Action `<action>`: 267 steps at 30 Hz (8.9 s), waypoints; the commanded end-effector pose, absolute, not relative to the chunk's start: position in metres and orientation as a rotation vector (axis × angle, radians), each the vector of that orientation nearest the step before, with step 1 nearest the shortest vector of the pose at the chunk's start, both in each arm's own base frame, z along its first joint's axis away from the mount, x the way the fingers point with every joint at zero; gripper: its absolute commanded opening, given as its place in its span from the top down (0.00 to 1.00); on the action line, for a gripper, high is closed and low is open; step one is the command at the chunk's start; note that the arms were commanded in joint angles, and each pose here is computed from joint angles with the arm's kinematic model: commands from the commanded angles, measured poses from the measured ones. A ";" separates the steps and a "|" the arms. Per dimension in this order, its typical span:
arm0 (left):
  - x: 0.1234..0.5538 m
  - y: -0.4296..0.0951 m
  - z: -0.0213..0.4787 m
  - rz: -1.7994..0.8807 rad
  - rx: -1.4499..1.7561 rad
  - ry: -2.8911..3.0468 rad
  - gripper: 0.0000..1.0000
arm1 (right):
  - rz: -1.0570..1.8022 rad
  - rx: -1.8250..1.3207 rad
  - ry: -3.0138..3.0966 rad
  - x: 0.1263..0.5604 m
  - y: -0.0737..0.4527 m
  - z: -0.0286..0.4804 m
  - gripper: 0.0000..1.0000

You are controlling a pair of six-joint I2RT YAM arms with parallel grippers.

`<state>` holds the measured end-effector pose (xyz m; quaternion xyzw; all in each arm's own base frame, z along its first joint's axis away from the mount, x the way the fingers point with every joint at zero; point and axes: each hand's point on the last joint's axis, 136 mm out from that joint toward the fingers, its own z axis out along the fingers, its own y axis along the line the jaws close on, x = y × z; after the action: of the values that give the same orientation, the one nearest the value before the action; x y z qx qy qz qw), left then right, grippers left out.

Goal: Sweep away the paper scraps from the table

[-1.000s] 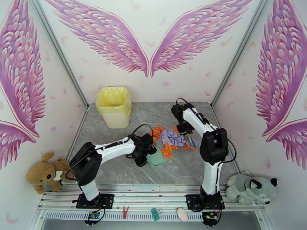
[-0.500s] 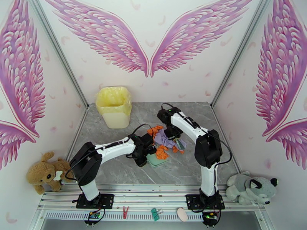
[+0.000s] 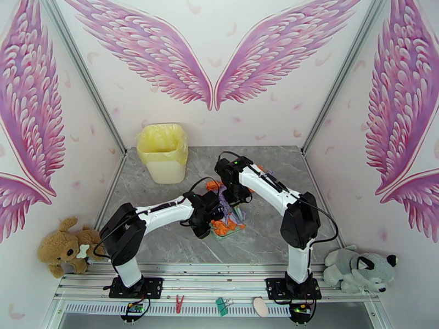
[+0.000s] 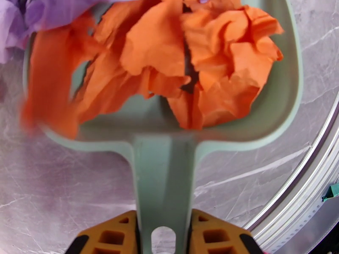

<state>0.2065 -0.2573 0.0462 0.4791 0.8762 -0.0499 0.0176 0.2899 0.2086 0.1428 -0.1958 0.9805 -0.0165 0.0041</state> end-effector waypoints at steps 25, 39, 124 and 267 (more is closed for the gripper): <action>0.226 -0.281 0.089 -0.308 1.379 2.645 1.00 | 0.004 -0.335 2.940 0.311 0.159 0.254 1.00; 0.255 -0.295 0.142 -0.308 1.280 2.541 1.00 | -0.021 -0.106 2.937 0.340 0.104 0.260 1.00; 0.449 -0.020 0.324 1.605 0.254 2.186 1.00 | 0.236 0.093 2.975 0.347 0.090 0.219 1.00; 0.267 -0.177 0.211 -0.260 0.631 2.529 1.00 | 0.905 0.427 2.748 0.429 0.189 0.229 1.00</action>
<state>0.2647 -0.1764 0.2021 0.2294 0.9390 -0.0886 0.2405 0.4162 0.1841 0.2143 0.1422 0.9407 0.2923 0.0972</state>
